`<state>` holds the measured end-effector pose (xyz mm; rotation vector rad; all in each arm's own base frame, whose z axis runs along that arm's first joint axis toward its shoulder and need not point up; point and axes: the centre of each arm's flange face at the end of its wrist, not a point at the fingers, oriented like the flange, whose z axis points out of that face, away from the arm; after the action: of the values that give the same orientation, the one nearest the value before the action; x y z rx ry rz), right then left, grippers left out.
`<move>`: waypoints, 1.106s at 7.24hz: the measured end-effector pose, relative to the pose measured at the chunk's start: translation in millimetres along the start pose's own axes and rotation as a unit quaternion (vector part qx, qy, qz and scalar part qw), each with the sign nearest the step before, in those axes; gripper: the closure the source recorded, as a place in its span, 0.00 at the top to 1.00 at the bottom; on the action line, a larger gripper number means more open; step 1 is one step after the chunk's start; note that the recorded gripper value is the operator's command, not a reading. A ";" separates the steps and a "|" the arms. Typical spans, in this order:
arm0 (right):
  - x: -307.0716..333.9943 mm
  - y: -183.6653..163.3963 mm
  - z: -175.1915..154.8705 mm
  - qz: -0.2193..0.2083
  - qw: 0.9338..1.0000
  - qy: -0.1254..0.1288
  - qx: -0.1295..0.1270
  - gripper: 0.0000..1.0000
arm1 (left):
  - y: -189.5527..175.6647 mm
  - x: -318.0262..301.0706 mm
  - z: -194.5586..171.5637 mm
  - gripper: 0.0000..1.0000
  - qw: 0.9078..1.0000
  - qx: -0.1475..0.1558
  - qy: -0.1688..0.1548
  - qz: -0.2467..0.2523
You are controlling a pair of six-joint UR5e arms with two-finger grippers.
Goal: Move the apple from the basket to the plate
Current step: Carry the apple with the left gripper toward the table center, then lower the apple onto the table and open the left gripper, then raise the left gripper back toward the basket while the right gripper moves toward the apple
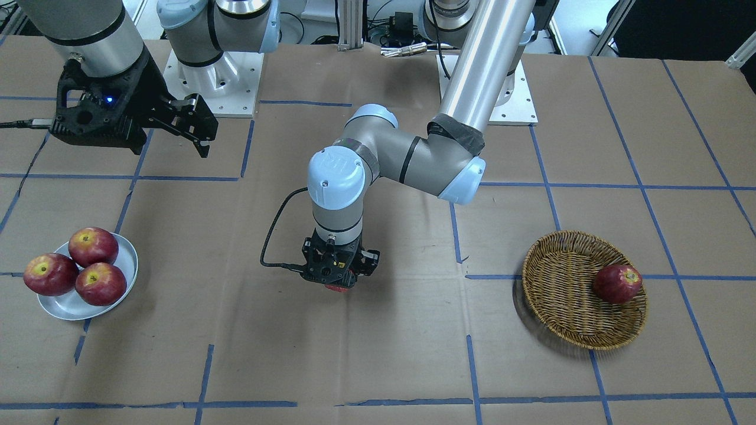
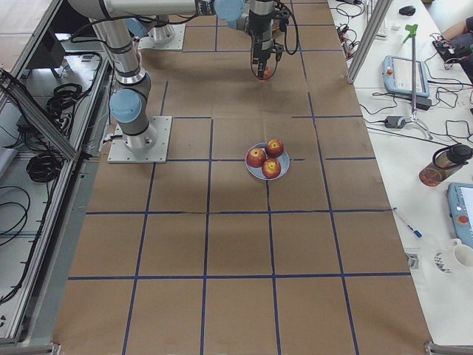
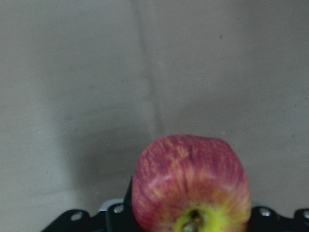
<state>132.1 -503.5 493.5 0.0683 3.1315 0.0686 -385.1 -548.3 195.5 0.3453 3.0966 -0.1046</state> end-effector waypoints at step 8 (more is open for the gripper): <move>-0.1 0.4 1.8 0.000 1.000 -0.001 -0.002 1.00 | 0.0 1.4 -34.2 0.99 1.000 0.015 0.002 0.001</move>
<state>132.3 -503.0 491.8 0.0683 3.1301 0.0743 -387.0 -545.6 229.5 0.3498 3.1015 -0.1520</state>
